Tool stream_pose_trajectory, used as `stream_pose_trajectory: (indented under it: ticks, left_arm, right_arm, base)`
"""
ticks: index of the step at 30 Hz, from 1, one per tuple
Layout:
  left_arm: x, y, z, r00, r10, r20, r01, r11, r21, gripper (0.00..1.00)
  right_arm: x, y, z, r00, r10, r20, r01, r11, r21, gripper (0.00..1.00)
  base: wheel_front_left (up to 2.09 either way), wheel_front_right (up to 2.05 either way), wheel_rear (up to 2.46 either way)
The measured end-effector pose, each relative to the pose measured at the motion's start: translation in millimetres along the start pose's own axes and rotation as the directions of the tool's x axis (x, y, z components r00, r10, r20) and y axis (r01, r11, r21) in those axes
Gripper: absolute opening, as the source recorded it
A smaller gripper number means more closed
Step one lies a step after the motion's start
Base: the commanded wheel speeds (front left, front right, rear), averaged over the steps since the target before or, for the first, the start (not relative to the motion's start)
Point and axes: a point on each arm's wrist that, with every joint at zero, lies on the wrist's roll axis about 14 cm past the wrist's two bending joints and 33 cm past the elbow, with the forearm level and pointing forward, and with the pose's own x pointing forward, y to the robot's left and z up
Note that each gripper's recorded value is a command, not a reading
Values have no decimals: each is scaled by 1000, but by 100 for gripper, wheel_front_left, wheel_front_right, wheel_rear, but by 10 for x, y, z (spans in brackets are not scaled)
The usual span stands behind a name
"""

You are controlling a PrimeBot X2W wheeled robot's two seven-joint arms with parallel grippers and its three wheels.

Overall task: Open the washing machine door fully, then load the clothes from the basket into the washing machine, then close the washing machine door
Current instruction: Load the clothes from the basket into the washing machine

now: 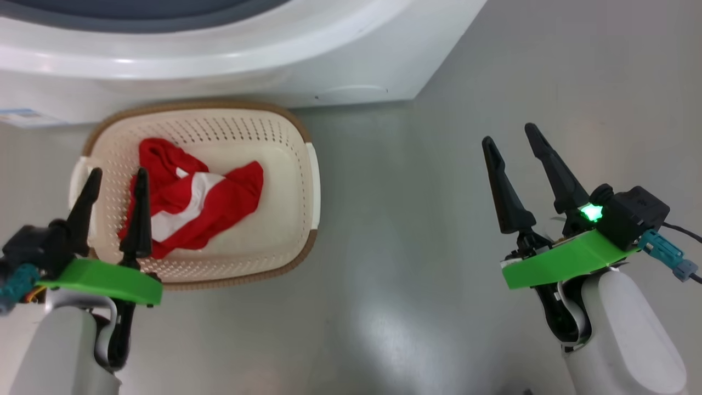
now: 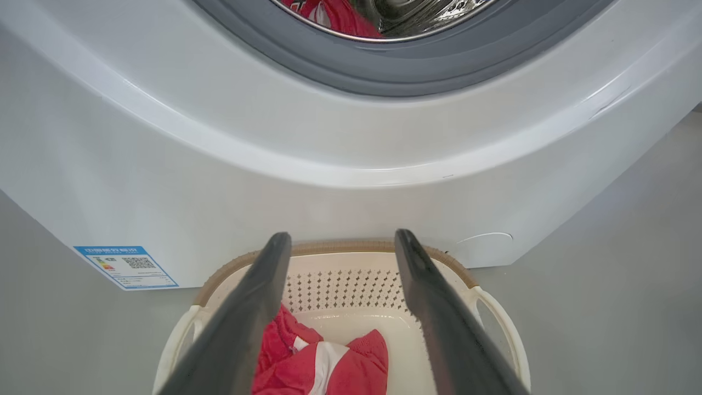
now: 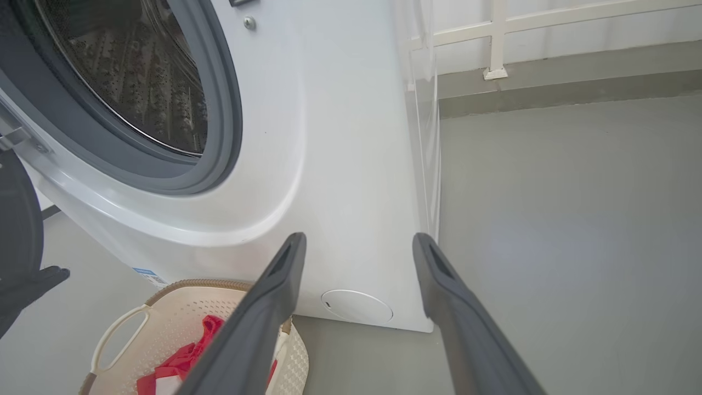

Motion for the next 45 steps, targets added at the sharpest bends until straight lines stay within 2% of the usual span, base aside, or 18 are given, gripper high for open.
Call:
stream_pose_trajectory:
  ticks: [12,22,35,45]
  left_arm:
    - [367,67,-705,979,-38,-198,37,999,-9,100]
    - [590,41,-1206,940,-72,-335,68,997,-25,100]
    - [691,32,-1920,848,-92,-522,73,996,-57,100]
    - [741,61,-2295,776,-97,-624,77,995,-59,100]
  right_arm:
    - [124,-142,-340,998,-30,-53,31,999,9,100]
    - [205,-223,-552,996,-42,-83,43,999,0,100]
    - [183,-374,-814,988,-81,-132,81,997,-5,100]
    - [118,-513,-958,980,-115,-164,112,993,-24,100]
  base:
    - [0,0,0]
    - [0,0,0]
    - [0,0,0]
    - [0,0,0]
